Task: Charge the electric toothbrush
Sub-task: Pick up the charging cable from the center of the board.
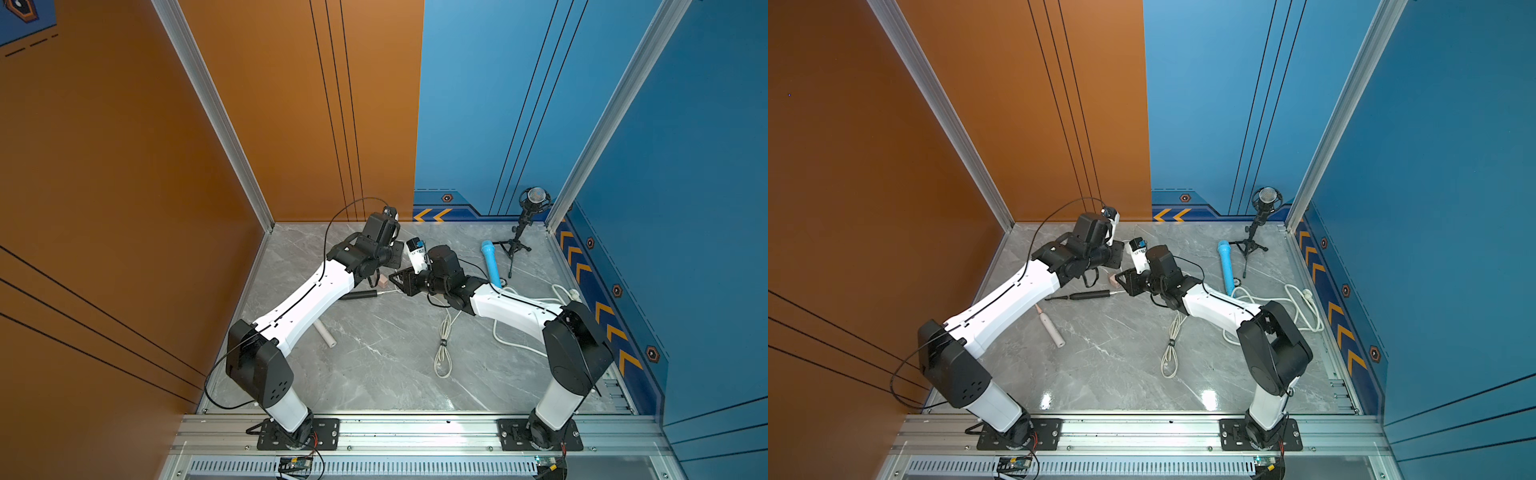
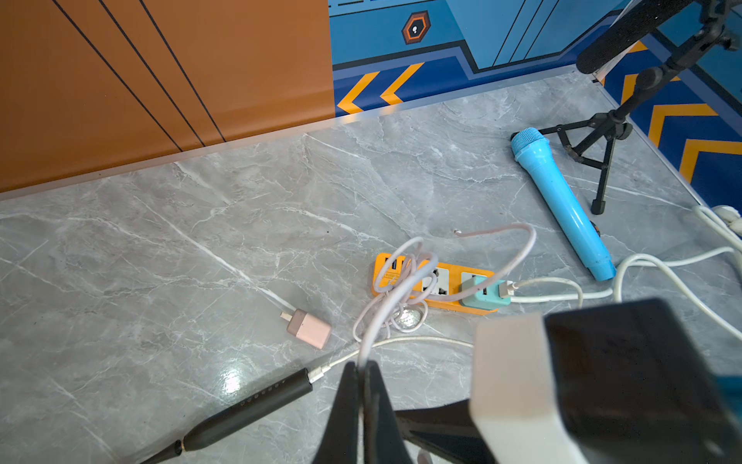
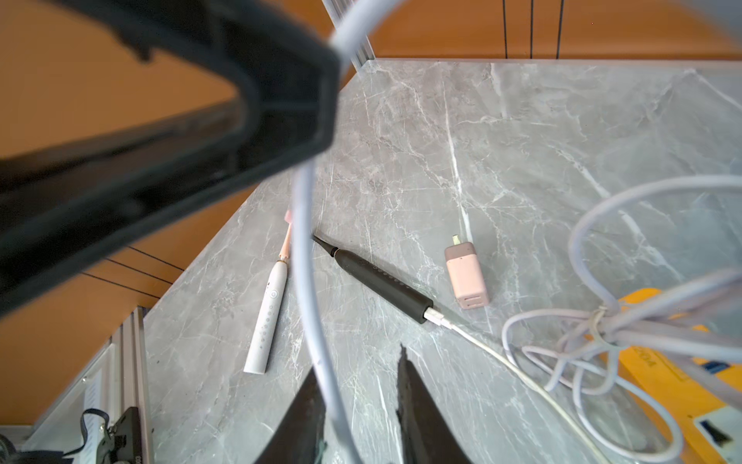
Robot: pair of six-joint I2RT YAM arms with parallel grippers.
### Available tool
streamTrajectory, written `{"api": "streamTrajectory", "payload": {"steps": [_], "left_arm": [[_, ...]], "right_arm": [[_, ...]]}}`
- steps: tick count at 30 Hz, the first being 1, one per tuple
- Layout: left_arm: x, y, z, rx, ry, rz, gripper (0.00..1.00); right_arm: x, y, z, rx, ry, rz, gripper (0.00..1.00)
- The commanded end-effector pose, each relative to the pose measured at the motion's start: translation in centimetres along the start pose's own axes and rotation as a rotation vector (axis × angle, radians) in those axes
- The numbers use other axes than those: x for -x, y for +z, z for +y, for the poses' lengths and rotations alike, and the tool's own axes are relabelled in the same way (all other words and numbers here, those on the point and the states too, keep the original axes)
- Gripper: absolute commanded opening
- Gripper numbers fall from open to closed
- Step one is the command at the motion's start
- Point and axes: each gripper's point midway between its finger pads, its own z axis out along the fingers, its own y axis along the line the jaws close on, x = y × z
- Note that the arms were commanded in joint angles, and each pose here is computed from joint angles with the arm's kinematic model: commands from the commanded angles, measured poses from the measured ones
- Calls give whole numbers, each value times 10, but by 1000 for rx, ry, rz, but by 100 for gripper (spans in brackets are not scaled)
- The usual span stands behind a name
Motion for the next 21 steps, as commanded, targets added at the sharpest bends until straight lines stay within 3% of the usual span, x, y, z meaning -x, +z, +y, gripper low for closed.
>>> {"api": "streamTrajectory", "payload": {"steps": [1, 6, 9, 16, 18, 21], "left_arm": [[0, -17, -4, -53, -7, -4, 0], [12, -48, -24, -149, 83, -62, 0], [28, -78, -45, -216, 167, -135, 3], [55, -151, -82, -323, 290, -307, 72], [56, -167, -84, -340, 298, -342, 80], [50, -188, -87, -372, 321, -383, 85]], "right_arm": [[18, -3, 14, 32, -14, -40, 10], [28, -22, 51, 63, -114, -65, 2], [54, -42, 63, 47, -138, -141, 0], [99, -96, 104, 57, -260, -258, 0], [107, -113, 111, 42, -274, -283, 0], [114, -141, 121, 15, -277, -318, 0]]}}
